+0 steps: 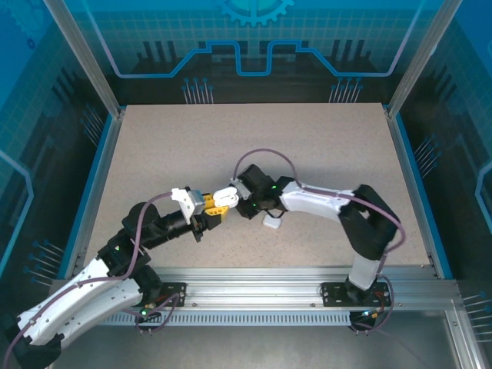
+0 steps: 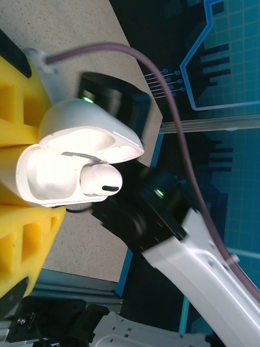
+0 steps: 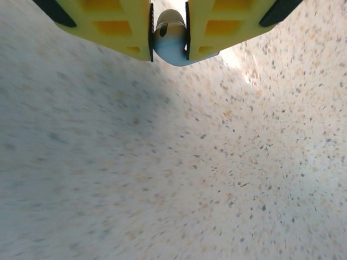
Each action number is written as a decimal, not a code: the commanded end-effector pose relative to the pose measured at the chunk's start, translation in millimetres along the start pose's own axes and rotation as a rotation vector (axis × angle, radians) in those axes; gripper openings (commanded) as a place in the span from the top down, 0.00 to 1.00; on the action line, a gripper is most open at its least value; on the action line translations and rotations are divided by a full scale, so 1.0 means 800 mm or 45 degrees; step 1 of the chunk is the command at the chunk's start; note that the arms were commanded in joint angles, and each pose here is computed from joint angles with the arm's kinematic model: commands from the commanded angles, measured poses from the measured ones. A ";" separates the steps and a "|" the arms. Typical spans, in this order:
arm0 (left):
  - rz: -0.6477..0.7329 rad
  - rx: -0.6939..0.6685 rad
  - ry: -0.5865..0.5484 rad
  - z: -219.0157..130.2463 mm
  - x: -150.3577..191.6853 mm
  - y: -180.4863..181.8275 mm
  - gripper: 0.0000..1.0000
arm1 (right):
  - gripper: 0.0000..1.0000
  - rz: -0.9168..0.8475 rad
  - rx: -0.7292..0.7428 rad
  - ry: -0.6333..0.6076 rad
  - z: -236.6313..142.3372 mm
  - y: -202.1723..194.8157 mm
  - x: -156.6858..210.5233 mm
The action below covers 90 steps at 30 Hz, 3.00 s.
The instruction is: Insert the wireless bluetooth earbuds into the charging case
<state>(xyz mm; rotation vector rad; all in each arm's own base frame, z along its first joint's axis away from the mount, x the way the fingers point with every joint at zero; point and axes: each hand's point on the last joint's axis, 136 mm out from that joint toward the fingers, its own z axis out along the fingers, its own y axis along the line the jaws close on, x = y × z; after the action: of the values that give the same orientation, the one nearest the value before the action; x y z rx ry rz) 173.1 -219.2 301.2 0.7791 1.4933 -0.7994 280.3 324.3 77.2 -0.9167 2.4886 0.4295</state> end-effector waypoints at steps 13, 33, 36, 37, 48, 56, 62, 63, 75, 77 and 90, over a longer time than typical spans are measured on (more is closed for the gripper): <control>-0.113 0.047 0.033 0.037 0.026 0.002 0.93 | 0.79 -0.224 0.238 -0.712 -0.259 -0.035 -0.035; -0.104 0.167 0.043 0.077 0.032 -0.008 0.93 | 0.79 -0.705 0.253 -0.928 -0.323 0.064 -0.050; -0.093 0.175 0.045 0.079 0.033 -0.008 0.93 | 0.79 -0.740 0.240 -0.919 -0.319 0.075 -0.053; -0.091 0.183 0.048 0.080 0.033 -0.009 0.92 | 0.79 -0.750 0.236 -0.916 -0.317 0.079 -0.054; -0.068 0.204 0.040 0.078 0.032 -0.013 0.92 | 0.79 -0.844 0.272 -0.860 -0.297 0.096 -0.065; -0.062 0.205 0.039 0.077 0.031 -0.013 0.92 | 0.80 -0.887 0.329 -0.816 -0.284 0.099 -0.067; -0.064 0.207 0.033 0.077 0.030 -0.014 0.92 | 0.80 -0.912 0.386 -0.778 -0.273 0.098 -0.067; -0.064 0.207 0.035 0.077 0.031 -0.014 0.92 | 0.80 -0.907 0.397 -0.777 -0.272 0.097 -0.068; -0.056 0.184 0.023 0.073 0.029 -0.012 0.92 | 0.79 -0.938 0.245 -0.702 -0.267 0.108 -0.043; -0.056 0.181 0.023 0.073 0.030 -0.011 0.92 | 0.78 -0.927 0.244 -0.685 -0.264 0.105 -0.038; -0.059 0.181 0.020 0.072 0.031 -0.011 0.92 | 0.74 -0.865 0.110 -0.680 -0.260 0.105 -0.029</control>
<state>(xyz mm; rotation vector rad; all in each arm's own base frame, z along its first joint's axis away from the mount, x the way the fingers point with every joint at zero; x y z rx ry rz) 196.3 -273.6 255.4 0.8677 1.5702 -0.9509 185.7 309.6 284.3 -1.2956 1.5622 0.2064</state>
